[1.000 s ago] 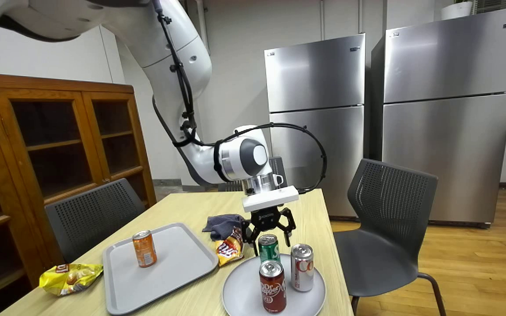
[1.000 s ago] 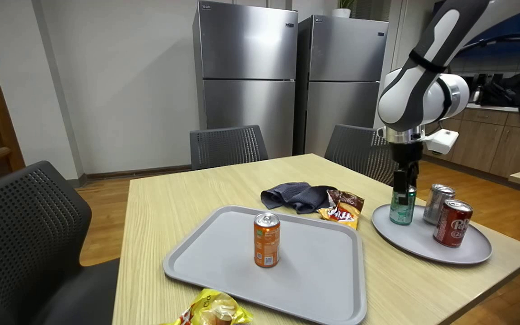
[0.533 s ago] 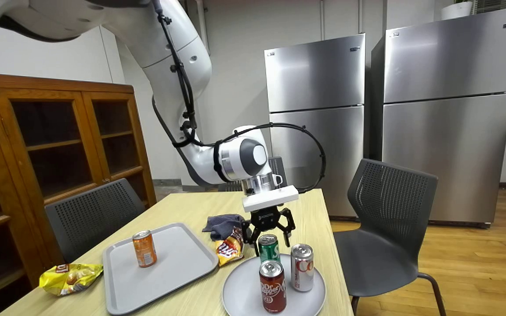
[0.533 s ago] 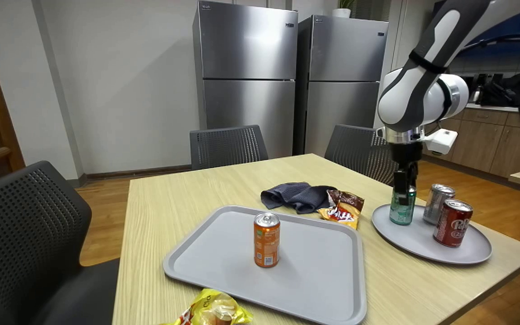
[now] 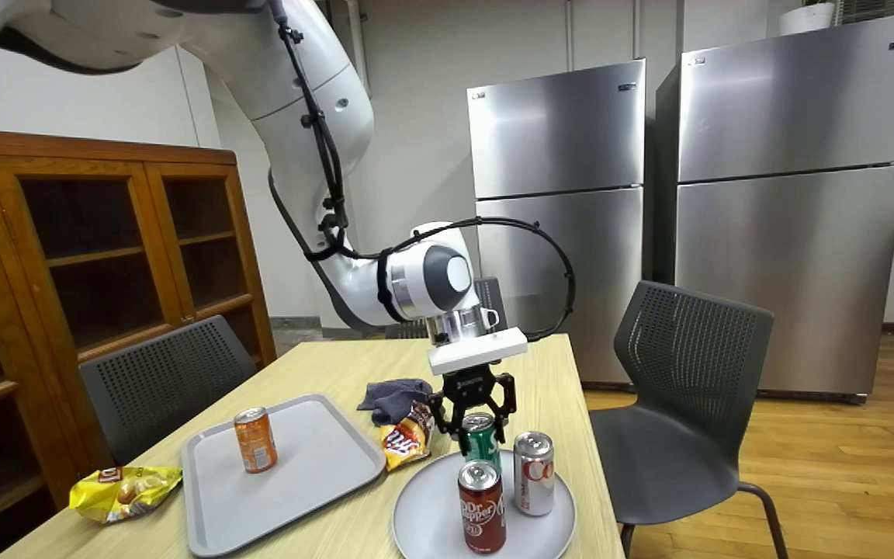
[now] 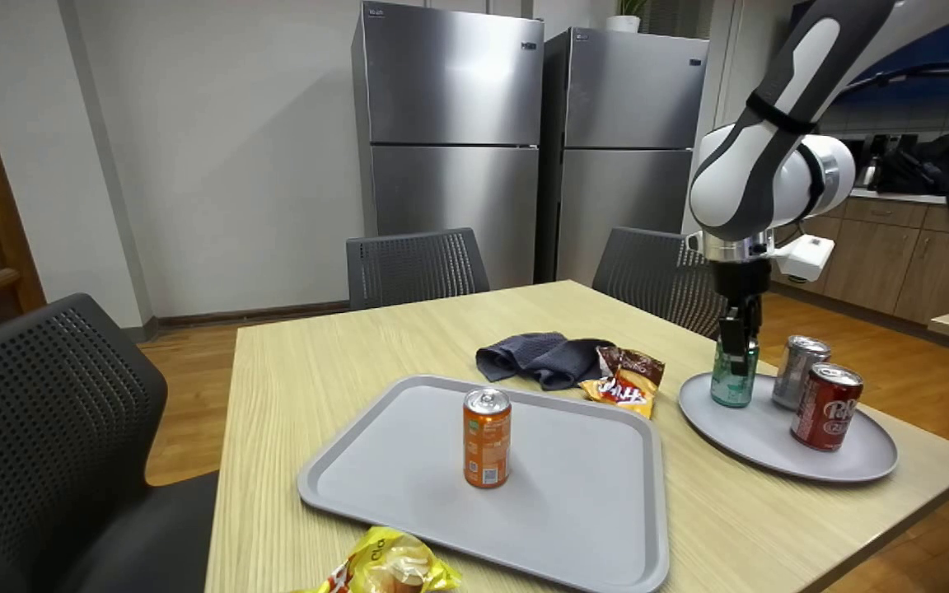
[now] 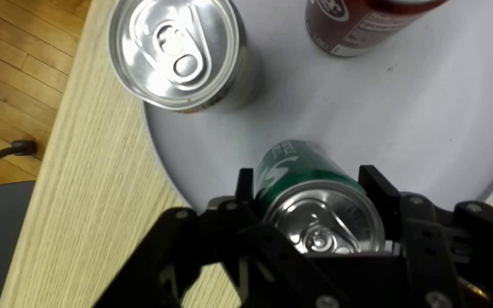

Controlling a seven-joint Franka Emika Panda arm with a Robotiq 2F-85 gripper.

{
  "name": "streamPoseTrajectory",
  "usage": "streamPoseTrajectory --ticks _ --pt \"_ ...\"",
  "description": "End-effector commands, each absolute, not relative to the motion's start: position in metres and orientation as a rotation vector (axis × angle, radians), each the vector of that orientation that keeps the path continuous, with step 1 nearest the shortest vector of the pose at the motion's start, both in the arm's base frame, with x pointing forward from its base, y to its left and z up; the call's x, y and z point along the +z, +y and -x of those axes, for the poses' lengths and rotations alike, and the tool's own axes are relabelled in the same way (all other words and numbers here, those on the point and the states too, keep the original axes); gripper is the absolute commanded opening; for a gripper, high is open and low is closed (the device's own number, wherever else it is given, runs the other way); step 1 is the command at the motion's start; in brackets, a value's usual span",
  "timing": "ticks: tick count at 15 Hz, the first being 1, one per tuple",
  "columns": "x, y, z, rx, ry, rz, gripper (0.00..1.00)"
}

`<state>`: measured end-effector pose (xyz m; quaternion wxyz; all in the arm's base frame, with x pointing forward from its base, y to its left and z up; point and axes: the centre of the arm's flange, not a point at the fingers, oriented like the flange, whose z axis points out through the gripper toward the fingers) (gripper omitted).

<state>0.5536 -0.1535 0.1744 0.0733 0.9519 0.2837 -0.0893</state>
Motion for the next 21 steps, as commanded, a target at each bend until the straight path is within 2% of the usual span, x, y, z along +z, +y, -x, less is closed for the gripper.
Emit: streamPoseTrajectory --ticks 1,10,21 --pt "0.181 -0.156 -0.554 -0.257 0.895 -2.842 0.38" --pt "0.233 -0.147 -0.546 -0.193 1.048 -2.810 0.38" --pt "0.264 -0.084 -0.532 -0.110 1.281 -2.752 0.38"
